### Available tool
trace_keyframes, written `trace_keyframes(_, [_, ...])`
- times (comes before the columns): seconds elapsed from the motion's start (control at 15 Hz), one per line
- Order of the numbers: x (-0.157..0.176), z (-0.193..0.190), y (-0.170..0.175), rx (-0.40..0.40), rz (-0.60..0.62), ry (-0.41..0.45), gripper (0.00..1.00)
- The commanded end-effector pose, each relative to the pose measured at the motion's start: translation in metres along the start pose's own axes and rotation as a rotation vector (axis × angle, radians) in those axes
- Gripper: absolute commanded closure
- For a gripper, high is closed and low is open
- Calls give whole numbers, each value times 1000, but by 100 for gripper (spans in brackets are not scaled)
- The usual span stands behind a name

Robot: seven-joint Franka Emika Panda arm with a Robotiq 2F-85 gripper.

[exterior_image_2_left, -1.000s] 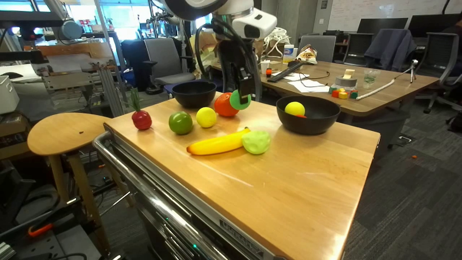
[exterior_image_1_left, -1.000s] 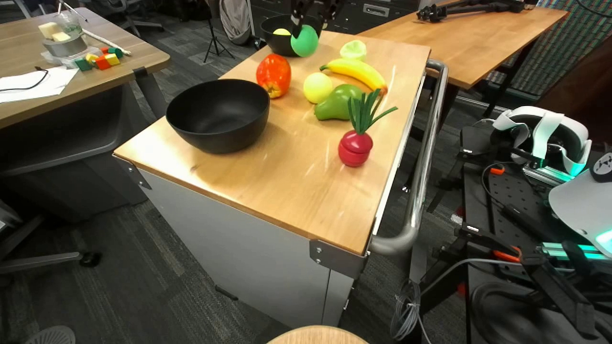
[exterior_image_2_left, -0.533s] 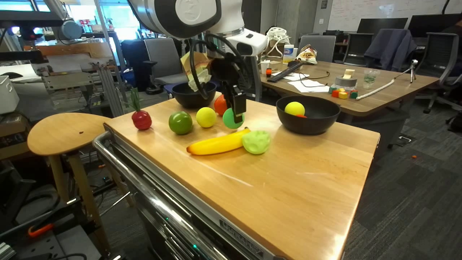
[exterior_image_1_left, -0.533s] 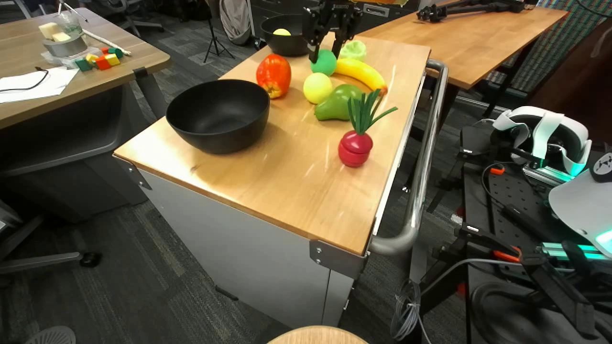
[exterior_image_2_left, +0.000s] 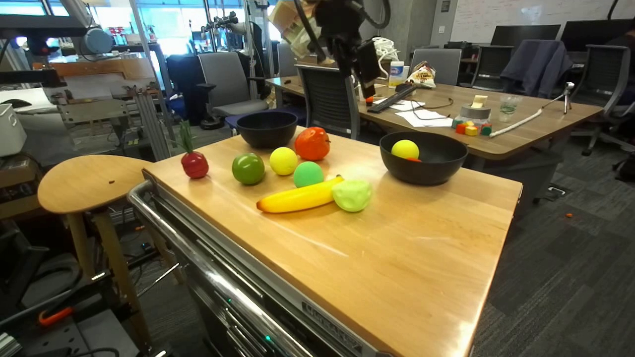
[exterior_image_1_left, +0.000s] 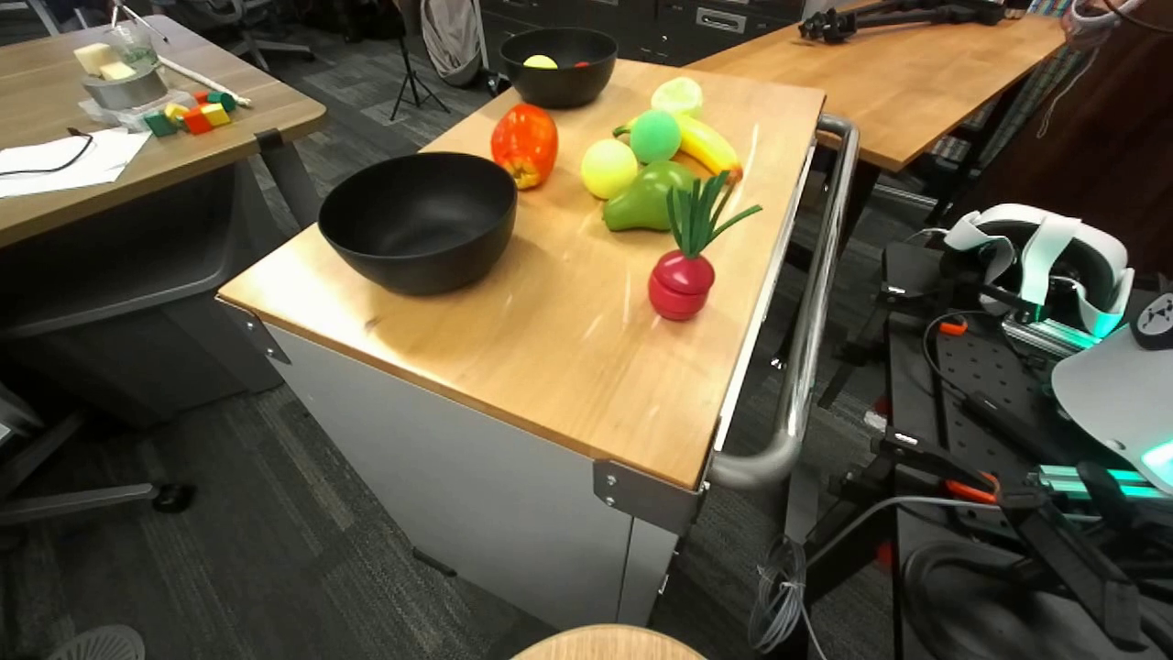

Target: Take the plastic fruits and vegetables and place them on the table

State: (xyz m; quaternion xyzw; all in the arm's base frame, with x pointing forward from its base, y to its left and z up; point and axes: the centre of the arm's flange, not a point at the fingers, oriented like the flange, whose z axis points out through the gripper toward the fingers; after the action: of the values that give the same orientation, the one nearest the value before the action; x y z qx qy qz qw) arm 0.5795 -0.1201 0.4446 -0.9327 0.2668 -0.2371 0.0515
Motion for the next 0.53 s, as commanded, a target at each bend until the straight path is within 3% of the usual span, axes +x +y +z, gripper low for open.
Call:
trace_keyframes(0.0, [54,18,11,-2,43,28,0])
trace_keyframes(0.07, [64,28,18,-17,60,32,21])
trace_keyframes(0.2, [79,50,31,-47,87,33,32])
trace_keyframes(0.4, [93,85,49,-88,114,14,58])
trace_keyframes(0.47, [95,96,54,-97,120,6,42])
